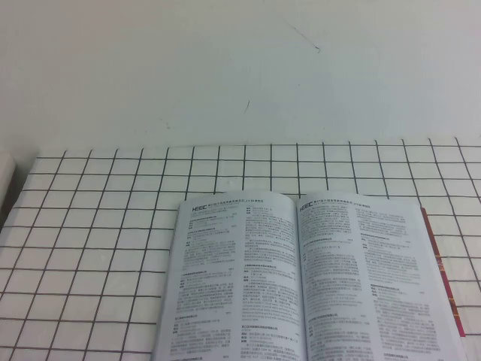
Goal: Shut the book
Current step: 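Close the open booklet and leave it lying on the table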
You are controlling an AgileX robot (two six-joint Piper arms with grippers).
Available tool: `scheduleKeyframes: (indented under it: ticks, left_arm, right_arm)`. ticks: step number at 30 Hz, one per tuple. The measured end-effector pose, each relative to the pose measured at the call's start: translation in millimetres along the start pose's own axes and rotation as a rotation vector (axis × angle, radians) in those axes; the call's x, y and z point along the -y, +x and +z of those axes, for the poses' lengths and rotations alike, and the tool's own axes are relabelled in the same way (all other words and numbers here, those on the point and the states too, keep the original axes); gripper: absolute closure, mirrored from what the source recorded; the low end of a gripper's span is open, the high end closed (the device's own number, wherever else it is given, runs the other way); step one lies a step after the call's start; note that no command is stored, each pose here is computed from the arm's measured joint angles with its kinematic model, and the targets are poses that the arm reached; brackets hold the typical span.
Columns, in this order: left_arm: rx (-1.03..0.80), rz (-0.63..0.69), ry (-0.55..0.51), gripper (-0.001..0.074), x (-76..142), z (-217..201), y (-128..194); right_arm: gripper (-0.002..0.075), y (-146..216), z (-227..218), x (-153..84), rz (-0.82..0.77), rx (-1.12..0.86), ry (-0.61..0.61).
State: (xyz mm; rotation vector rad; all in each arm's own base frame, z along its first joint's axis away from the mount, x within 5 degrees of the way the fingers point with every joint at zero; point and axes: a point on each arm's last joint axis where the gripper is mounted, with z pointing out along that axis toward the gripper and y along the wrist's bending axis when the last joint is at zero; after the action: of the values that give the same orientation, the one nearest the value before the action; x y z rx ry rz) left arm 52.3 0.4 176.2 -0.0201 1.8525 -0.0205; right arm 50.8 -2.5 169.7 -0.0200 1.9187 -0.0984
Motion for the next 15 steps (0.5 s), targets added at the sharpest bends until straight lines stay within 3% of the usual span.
scheduleKeyframes:
  ticks: [15]
  left_arm:
    - [0.001, 0.029, -0.013, 0.0738, -1.2, 0.0, -0.1]
  right_arm:
    - [0.0729, 0.0, 0.0, 0.0, 0.000, 0.000, 0.000]
